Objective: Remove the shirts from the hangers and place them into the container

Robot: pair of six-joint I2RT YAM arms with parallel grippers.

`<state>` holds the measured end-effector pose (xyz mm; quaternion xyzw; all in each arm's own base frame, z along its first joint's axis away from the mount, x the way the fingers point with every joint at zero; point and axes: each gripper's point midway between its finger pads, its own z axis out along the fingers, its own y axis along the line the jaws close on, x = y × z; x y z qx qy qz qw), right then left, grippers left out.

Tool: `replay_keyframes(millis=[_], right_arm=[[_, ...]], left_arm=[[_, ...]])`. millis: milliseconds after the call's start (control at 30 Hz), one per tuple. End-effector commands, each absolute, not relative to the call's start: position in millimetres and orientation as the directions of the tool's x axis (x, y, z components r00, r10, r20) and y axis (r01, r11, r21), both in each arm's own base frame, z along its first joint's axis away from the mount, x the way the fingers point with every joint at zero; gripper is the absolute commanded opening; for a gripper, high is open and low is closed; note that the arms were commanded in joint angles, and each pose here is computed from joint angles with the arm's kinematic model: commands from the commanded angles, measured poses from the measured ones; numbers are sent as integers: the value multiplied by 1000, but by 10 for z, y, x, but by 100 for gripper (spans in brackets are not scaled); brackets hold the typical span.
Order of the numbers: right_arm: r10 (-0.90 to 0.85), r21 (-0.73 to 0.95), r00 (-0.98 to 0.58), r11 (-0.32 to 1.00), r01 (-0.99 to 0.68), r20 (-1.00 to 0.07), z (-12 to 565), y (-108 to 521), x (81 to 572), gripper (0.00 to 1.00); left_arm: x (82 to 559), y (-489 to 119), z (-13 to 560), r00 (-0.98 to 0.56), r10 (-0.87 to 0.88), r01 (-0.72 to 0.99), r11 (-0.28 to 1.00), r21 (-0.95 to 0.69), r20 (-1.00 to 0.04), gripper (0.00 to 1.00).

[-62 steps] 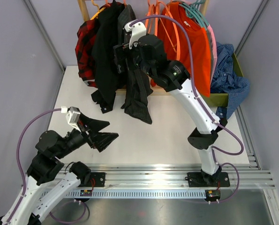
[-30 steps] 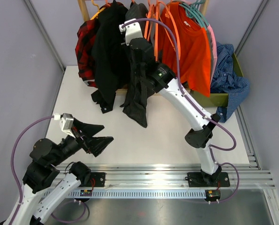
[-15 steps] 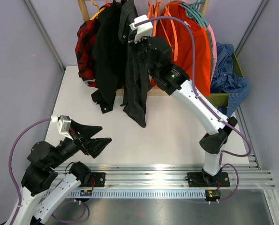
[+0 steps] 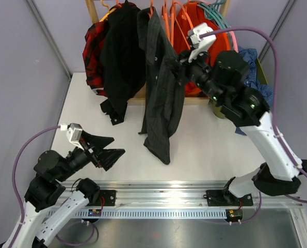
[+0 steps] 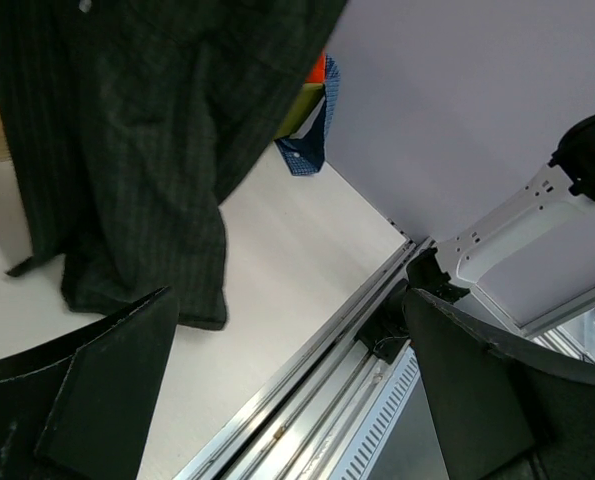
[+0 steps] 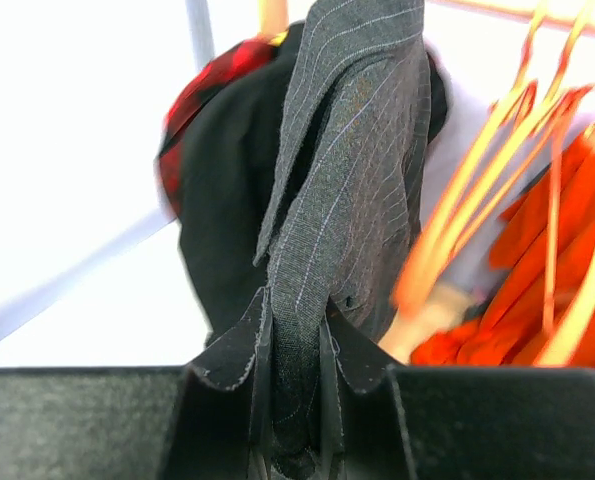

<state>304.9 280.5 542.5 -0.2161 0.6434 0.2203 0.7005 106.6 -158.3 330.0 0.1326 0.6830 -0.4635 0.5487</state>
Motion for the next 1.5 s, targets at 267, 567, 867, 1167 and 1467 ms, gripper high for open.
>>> replay_keyframes(millis=[267,567,867,1167,1467], right_arm=[[-20,126,-176,621,-773,-984,4762,2367,1848,0],[-55,215,-300,575,-790,-952,4313,2158,1451,0],[-21,244,-289,475,-845,-957,4367,2202,1238,0],[-13,266,-297,406,-874,-955,4410,2272,1124,0],[4,271,-293,393,-879,-956,4452,2243,1075,0]], left_arm=[[1166,-1779,4228,-242,-392,796,443,-412,-888,99],[1637,-1995,4592,-181,-426,789,475,-389,-887,99],[2055,-2411,4624,-195,-468,798,435,-417,-862,99],[2267,-2699,4645,-199,-501,798,416,-436,-842,99],[2400,-2762,4645,-194,-526,783,425,-453,-828,99]])
